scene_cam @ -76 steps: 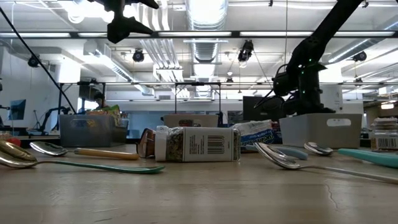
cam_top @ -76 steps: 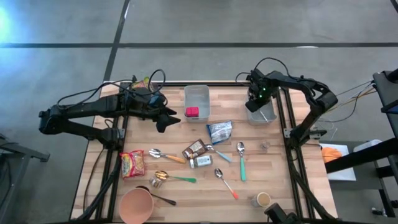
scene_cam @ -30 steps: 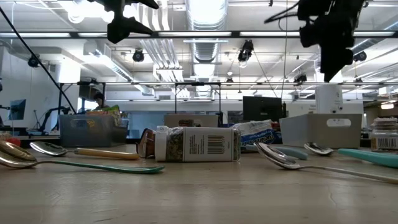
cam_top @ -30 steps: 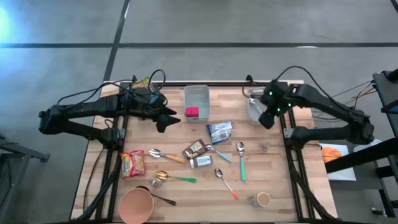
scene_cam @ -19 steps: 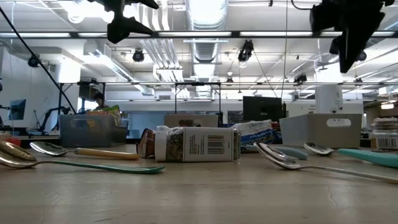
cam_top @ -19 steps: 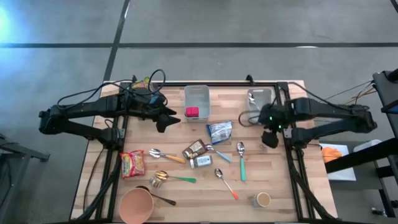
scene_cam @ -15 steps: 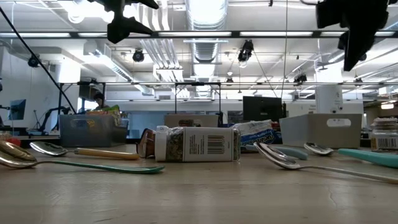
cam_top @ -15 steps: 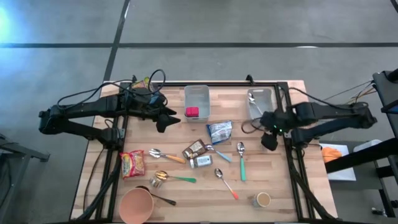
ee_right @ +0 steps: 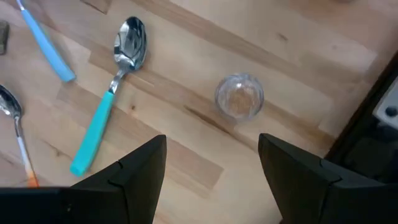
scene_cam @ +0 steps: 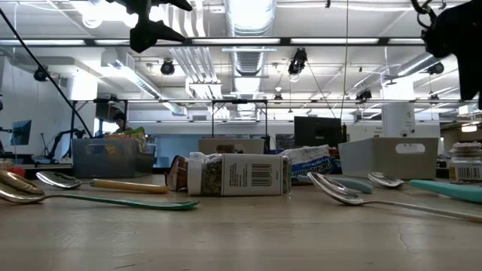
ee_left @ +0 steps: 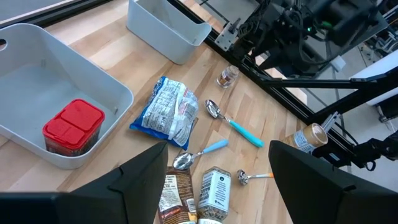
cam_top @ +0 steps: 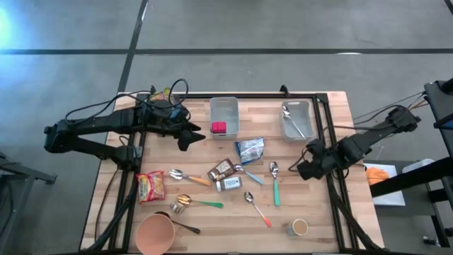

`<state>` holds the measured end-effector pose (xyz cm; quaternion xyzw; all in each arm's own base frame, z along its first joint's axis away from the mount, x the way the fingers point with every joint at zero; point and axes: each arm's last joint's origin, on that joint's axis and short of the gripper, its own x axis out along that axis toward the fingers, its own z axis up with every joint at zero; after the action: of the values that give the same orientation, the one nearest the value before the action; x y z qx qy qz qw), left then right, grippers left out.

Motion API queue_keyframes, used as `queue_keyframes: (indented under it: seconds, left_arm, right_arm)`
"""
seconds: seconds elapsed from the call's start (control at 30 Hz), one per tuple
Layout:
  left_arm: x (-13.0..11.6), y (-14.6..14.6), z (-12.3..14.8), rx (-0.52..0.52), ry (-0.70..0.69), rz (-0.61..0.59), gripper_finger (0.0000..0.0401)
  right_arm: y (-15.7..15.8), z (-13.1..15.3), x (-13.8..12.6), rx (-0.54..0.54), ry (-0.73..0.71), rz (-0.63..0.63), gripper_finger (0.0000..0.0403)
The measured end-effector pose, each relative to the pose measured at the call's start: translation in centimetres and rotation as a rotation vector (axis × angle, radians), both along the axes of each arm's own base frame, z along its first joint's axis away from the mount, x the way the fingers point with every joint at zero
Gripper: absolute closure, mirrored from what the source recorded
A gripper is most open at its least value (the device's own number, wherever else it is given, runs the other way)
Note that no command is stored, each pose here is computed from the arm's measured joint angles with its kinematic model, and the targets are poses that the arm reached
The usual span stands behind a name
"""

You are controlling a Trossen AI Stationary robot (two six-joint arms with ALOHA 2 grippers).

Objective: Pick & Place Food Item
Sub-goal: Put the right brown seasoning bottle into the left gray bin

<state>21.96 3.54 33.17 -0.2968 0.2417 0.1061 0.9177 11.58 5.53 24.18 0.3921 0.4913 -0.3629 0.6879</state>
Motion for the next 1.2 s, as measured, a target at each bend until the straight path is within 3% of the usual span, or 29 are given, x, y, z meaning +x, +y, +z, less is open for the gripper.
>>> queue_keyframes:
  seconds: [0.47,0.77,1.2]
  left_arm:
    - [0.0,0.0,0.0,0.001,0.000,-0.001,0.0116]
    - [0.0,0.0,0.0,0.001,0.000,0.000,0.0116]
    - [0.0,0.0,0.0,-0.002,-0.001,0.001,0.0116]
  right_arm:
    - [0.7,-1.7,0.9,-0.045,0.076,-0.078,0.0150]
    - [0.9,-4.3,1.3,-0.014,0.030,-0.107,0.0150]
    - [0.8,-5.7,1.7,-0.068,0.076,-0.184,0.0150]
